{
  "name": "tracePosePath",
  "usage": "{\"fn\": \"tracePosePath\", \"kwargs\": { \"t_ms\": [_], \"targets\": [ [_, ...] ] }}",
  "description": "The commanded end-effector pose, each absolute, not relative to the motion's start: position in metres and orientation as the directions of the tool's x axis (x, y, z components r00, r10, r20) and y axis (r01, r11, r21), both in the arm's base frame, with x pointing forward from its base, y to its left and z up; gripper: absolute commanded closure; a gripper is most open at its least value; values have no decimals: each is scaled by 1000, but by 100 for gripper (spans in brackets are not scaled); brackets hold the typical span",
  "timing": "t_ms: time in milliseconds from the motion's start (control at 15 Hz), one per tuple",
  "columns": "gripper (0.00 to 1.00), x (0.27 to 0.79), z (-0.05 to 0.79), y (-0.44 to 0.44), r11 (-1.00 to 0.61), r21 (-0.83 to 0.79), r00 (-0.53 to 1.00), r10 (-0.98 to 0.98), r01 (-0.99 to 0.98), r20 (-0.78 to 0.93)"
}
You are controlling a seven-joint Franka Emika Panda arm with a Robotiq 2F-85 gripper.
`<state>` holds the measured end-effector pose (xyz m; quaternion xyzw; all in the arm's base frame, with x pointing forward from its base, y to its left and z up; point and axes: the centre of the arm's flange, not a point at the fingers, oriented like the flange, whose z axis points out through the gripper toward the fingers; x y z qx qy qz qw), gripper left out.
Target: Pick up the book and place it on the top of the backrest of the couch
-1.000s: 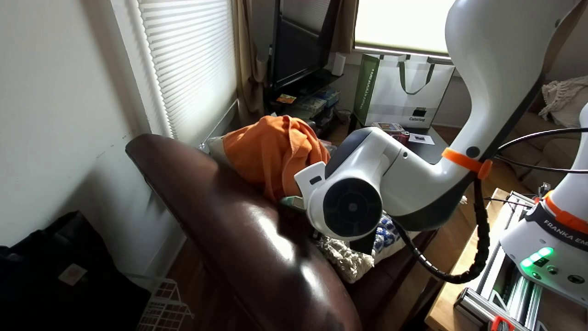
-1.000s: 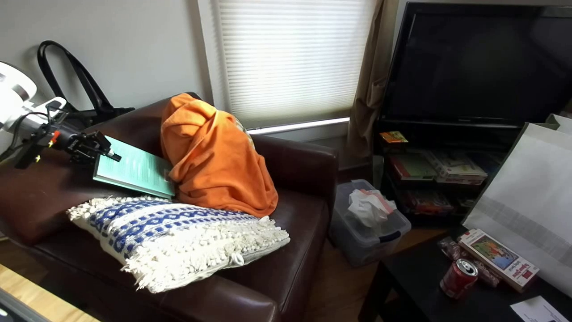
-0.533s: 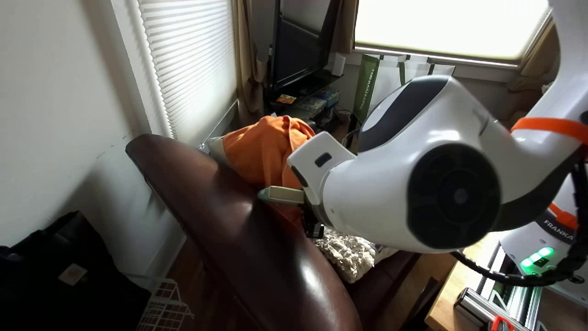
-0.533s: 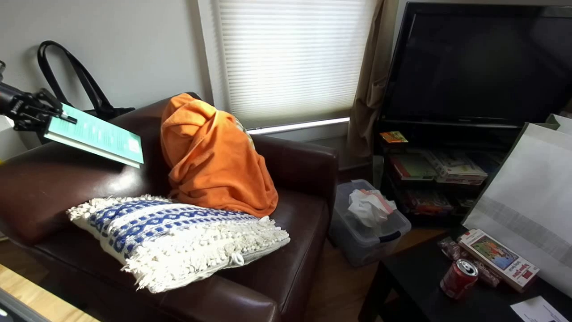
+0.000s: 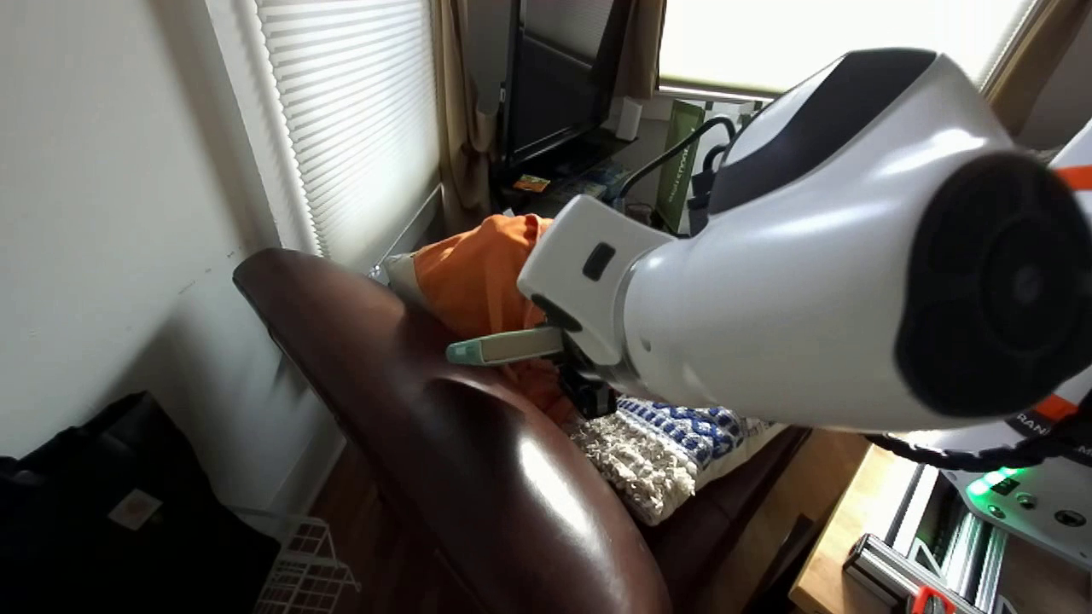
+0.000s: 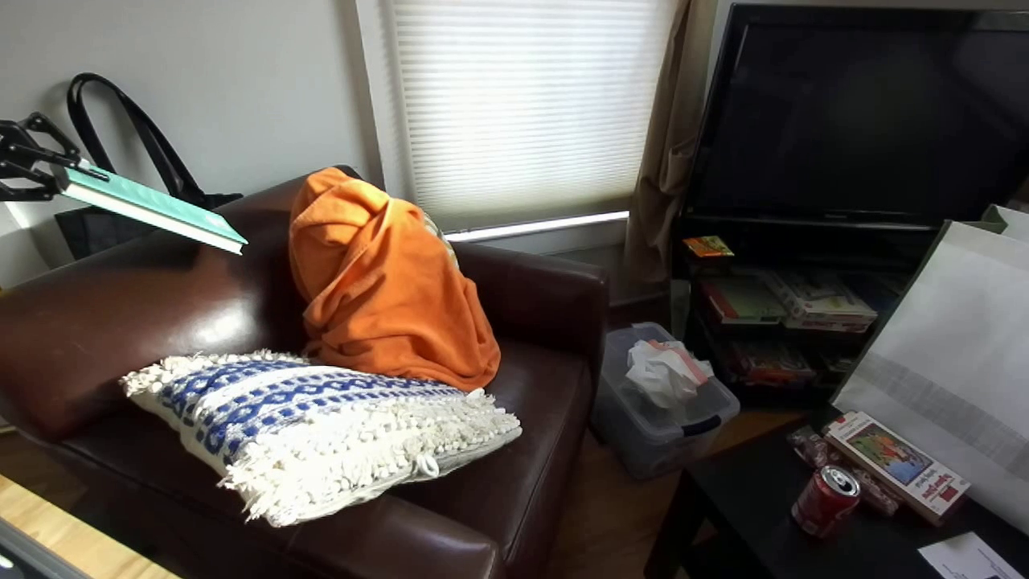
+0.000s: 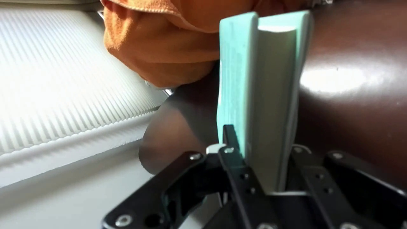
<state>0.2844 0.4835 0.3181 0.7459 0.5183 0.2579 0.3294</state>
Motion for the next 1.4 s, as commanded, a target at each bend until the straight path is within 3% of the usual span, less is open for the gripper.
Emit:
{"fn": "tracePosePath", "kwargs": {
  "t_ms": [0, 67, 133, 267, 333, 800, 1000, 1333],
  "targets": [
    [93, 299, 283, 489, -91, 832, 318, 942, 547, -105],
    [93, 303, 280, 482, -104, 835, 355, 928, 540, -113],
    [73, 294, 284, 475, -141, 804, 336, 939, 578, -76],
    [73, 301, 272, 472, -124, 810, 354, 929, 574, -108],
    [93, 303, 271, 473, -125, 809, 356, 928, 574, -110],
    [93, 295, 272, 492, 82, 937, 266, 947, 340, -180],
    [93, 303, 262, 500, 74, 955, 229, 963, 286, -143],
    [93, 323, 241, 515, 38, 952, 17, 999, 304, -45]
  ]
}}
